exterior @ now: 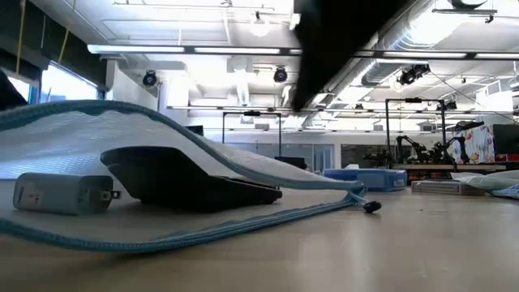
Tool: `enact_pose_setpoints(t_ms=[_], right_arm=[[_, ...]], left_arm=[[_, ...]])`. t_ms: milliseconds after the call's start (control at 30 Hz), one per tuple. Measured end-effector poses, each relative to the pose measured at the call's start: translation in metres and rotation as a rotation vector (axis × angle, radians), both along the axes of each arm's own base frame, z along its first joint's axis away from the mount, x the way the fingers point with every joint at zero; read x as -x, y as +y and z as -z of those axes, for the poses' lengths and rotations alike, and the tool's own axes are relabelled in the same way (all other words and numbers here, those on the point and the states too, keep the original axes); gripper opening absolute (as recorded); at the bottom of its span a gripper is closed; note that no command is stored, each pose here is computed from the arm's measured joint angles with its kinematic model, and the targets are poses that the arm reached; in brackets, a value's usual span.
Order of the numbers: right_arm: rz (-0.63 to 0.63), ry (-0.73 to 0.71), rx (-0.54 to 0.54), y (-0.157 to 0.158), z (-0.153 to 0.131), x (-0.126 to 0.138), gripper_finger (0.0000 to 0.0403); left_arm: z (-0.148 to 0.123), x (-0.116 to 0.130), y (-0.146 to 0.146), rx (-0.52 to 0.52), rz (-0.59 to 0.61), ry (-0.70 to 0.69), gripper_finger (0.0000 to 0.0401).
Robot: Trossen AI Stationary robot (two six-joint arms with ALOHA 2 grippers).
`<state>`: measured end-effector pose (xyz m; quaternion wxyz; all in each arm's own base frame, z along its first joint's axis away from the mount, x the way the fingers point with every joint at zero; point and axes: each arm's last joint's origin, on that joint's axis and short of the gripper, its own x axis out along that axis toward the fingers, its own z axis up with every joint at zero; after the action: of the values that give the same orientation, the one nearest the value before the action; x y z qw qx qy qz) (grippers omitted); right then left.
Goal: Unpack backpack
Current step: Put the purple granola bar into the transparent zip bag
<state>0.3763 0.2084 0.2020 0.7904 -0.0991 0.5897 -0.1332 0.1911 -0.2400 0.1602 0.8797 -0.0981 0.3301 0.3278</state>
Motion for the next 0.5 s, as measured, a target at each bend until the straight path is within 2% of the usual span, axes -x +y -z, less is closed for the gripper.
enact_pose_setpoints(t_ms=[167,200,367,433,500], right_arm=[[0.286,0.282,0.242,-0.038,0.011,0.037,0.0320],[0.338,0.298,0.255,-0.047,0.016,0.041,0.0320],[0.554,0.318,0.135,-0.090,0.027,0.080,0.0320],[0.688,0.336,0.142,-0.107,0.029,0.104,0.0320],[0.826,0.296,0.105,-0.119,0.021,0.126,0.0320]], left_arm=[[-0.005,-0.012,-0.014,0.035,0.083,-0.095,0.0000],[-0.005,-0.015,-0.016,0.030,0.109,-0.110,0.0000],[-0.008,-0.027,-0.023,0.005,0.205,-0.143,0.0000],[-0.009,-0.030,-0.024,0.002,0.223,-0.149,0.0000],[-0.009,-0.031,-0.025,-0.009,0.235,-0.155,0.0000]])
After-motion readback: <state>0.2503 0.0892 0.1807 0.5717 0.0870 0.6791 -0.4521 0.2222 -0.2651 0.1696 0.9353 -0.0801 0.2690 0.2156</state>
